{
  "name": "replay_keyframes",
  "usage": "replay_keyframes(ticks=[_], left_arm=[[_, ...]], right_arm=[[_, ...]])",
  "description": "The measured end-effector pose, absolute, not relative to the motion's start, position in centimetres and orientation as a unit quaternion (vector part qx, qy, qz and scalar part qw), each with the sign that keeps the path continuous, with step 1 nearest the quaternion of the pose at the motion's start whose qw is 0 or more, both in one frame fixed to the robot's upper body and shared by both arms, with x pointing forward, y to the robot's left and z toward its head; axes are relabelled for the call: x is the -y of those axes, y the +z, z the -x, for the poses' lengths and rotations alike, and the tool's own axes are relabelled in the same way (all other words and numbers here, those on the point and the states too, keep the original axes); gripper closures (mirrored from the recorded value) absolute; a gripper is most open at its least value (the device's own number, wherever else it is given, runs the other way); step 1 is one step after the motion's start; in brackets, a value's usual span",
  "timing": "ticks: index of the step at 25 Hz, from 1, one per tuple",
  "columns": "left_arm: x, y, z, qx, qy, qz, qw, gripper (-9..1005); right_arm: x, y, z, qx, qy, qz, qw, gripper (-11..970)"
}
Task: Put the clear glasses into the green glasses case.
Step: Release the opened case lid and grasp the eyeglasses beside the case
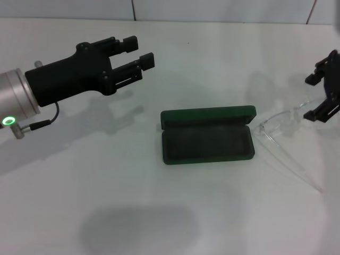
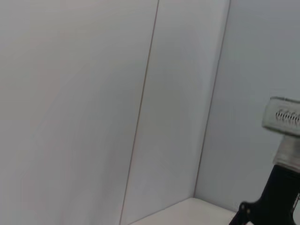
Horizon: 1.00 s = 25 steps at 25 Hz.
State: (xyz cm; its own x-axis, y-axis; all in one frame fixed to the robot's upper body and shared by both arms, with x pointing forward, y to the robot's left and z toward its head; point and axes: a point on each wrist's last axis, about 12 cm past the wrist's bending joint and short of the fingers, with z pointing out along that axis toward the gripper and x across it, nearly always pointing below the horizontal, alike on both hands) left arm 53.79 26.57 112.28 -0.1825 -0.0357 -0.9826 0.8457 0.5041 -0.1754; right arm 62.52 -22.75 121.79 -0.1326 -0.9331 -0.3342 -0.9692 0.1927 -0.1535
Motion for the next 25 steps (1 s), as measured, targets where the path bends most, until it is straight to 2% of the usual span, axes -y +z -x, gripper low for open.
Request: replay_keyframes(ticks=[5, 15, 20, 25], left_arm=[[-26.5, 111.7, -53.7, -0.662, -0.393, -0.305, 0.561, 416], [-26.4, 111.1, -53.6, -0.663, -0.393, -0.302, 0.561, 415], [-26.5, 111.0, -53.6, -0.663, -0.392, -0.302, 0.562, 415], [-27.3, 111.0, -53.6, -0.666, -0.384, -0.289, 0.570, 415]], right_arm=[[20.7, 120.2, -63.4, -0.753, 0.008, 0.643, 0.138, 106], [16.8, 118.8, -64.1, -0.724, -0.038, 0.677, 0.124, 107], [15.3, 117.7, -64.6, -0.715, -0.042, 0.691, 0.097, 198], [14.7, 117.5, -64.8, -0.710, -0.045, 0.697, 0.084, 197]])
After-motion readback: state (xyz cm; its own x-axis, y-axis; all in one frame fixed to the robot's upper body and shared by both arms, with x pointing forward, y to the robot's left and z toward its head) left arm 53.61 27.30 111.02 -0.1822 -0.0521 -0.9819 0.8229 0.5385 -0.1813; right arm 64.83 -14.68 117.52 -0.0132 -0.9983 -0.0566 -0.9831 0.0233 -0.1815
